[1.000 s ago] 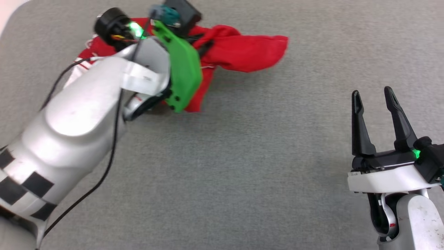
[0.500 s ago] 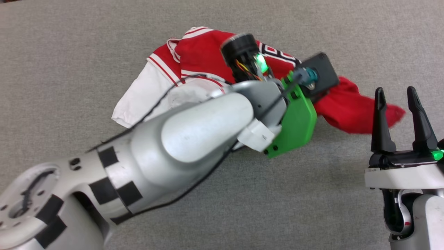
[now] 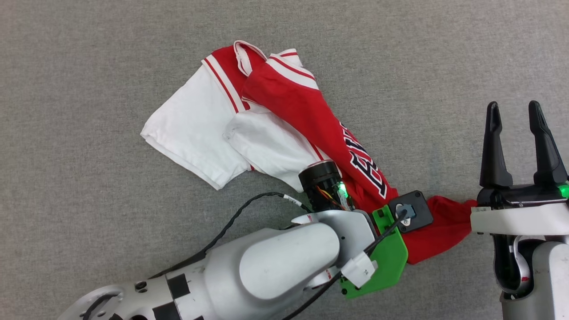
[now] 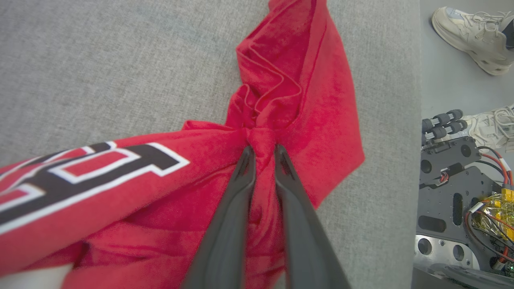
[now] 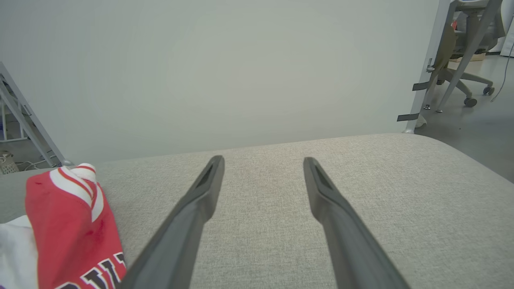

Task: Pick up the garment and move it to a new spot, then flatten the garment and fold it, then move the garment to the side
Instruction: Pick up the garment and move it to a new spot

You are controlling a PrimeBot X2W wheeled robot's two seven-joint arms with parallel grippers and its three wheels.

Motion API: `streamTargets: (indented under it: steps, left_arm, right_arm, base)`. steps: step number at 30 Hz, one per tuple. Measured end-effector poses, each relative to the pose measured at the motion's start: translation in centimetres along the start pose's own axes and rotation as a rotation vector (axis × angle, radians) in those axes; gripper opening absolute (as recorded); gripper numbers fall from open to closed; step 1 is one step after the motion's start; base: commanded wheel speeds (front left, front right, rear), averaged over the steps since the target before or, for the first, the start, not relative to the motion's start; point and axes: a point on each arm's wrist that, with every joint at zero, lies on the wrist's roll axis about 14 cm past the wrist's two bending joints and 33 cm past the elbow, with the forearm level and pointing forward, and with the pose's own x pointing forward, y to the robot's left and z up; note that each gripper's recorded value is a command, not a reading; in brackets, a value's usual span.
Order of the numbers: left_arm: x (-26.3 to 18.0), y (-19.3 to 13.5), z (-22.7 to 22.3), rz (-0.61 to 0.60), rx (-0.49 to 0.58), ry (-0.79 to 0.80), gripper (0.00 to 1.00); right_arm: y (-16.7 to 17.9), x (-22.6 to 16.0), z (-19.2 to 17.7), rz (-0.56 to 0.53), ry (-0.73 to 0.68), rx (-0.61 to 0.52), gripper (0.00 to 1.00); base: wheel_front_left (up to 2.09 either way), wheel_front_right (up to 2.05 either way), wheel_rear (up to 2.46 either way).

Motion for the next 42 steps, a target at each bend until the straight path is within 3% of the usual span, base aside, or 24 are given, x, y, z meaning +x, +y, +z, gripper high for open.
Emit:
streamTargets:
  steps: [1,2,3,13,21,30,35,42]
  left_arm:
    - [0.0,0.1,0.2,0.006,0.005,-0.012,0.0]
    - [-0.1,0.1,0.3,0.011,0.005,-0.029,0.23]
    - [-0.2,0.3,0.6,0.019,0.008,-0.053,1.0]
    - [-4.4,3.7,8.4,0.204,0.062,-0.488,1.0]
    - [-12.0,7.4,11.6,0.517,0.055,-0.719,1.0]
    - [-23.3,11.1,7.3,0.953,-0.004,-0.793,1.0]
    - [-28.7,10.9,3.5,1.17,-0.045,-0.806,1.0]
    - [-33.0,8.6,-2.0,1.37,-0.135,-0.791,1.0]
  right_arm:
    - [0.1,0.0,0.0,0.003,0.001,0.002,1.0]
    - [0.2,0.1,0.0,0.005,0.0,0.003,1.0]
    - [0.3,0.1,0.0,0.007,-0.002,0.004,1.0]
    - [0.9,-1.3,2.0,0.02,-0.035,-0.004,1.0]
    - [2.3,-2.8,3.8,0.058,-0.067,0.007,1.0]
    - [4.7,-3.3,4.3,0.126,-0.077,0.021,1.0]
    - [5.8,-3.5,4.6,0.157,-0.081,0.022,1.0]
    - [7.4,-4.3,4.4,0.205,-0.067,0.022,1.0]
  base:
    - [0.0,0.0,0.0]
    - [0.0,0.0,0.0]
    - [0.0,0.0,0.0]
    - [0.0,0.0,0.0]
    - [0.0,0.0,0.0]
    - [0.0,0.0,0.0]
    - [0.0,0.0,0.0]
    - [0.0,0.0,0.0]
